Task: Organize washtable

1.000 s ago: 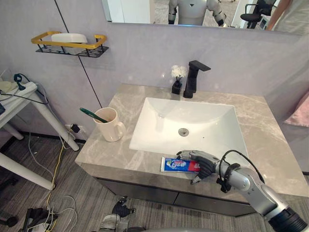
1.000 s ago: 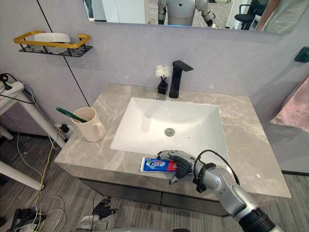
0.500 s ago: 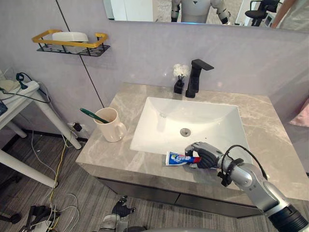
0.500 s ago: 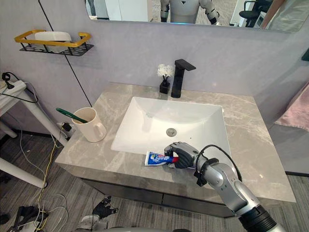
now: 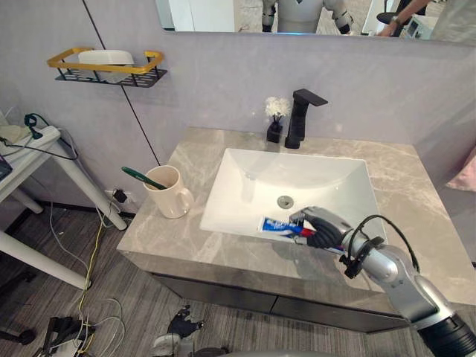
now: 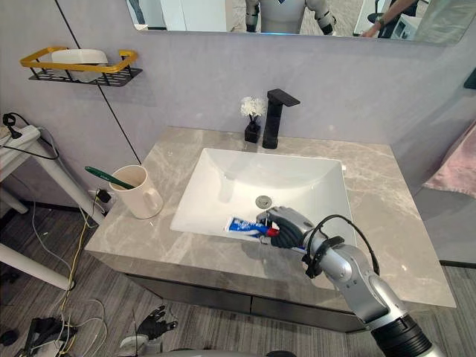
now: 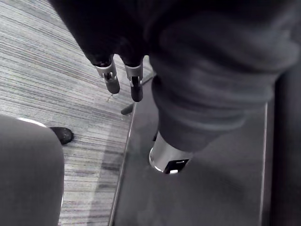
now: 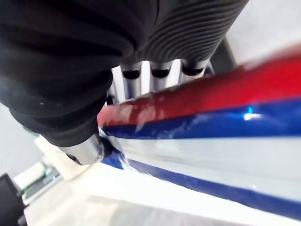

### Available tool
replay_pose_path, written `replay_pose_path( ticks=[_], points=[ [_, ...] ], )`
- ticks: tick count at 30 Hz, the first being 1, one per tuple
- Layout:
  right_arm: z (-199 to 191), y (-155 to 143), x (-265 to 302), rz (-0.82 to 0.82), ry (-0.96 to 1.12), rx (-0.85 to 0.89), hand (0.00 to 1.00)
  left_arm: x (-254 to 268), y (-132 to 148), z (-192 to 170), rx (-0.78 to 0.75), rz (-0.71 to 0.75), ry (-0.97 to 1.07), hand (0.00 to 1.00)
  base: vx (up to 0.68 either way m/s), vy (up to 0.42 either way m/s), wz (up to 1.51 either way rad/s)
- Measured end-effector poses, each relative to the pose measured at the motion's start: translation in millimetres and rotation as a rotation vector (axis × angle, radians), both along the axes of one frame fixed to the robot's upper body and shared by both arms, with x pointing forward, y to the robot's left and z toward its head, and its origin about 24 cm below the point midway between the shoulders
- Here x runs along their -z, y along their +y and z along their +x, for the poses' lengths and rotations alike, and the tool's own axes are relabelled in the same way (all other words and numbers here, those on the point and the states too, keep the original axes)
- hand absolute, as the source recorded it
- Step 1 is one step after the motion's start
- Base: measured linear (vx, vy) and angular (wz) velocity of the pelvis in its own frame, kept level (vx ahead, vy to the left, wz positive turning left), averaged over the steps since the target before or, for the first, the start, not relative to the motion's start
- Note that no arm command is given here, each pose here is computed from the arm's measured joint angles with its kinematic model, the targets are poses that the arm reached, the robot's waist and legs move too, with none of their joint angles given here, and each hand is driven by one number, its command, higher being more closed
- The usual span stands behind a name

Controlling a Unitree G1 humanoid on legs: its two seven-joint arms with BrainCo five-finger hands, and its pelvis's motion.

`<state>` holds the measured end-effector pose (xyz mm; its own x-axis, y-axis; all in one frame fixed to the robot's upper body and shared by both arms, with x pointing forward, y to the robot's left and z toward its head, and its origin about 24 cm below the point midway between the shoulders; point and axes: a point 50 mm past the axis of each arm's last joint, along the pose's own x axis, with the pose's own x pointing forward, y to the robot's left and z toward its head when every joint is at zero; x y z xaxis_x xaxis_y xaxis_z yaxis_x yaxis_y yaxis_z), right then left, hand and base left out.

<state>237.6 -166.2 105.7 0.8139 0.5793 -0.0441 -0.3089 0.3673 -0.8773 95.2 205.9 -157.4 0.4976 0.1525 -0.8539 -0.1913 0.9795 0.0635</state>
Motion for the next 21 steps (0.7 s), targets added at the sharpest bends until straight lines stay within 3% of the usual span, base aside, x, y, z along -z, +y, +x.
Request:
replay_pose_path(
  ticks=[2,6,8,10,13,17,21],
  points=[
    [0,-1,-7,0.033,-0.033,0.009,1.00,1,9,-14,-0.056,0.013,0.025,0.00,0.00,0.000,0.00],
    [-10,-3,-26,0.139,-0.128,0.045,1.00,-6,45,-59,-0.369,0.076,0.030,0.00,0.00,0.000,0.02],
    [-16,-5,-32,0.191,-0.162,0.062,1.00,-28,75,-59,-0.523,0.174,-0.100,0.00,0.00,-0.005,0.08],
    [-21,-4,-36,0.237,-0.194,0.073,1.00,-82,116,-46,-0.653,0.345,-0.374,0.00,0.00,-0.009,0.13],
    [-21,-2,-38,0.302,-0.211,0.093,1.00,-152,143,-29,-0.701,0.533,-0.686,0.00,0.02,0.006,0.09],
    [-21,3,-37,0.401,-0.221,0.121,1.00,-234,130,-3,-0.663,0.659,-1.075,0.00,0.04,0.030,0.14],
    [-20,8,-35,0.465,-0.214,0.142,1.00,-286,90,19,-0.524,0.610,-1.383,0.00,0.00,0.000,0.06]
  ],
)
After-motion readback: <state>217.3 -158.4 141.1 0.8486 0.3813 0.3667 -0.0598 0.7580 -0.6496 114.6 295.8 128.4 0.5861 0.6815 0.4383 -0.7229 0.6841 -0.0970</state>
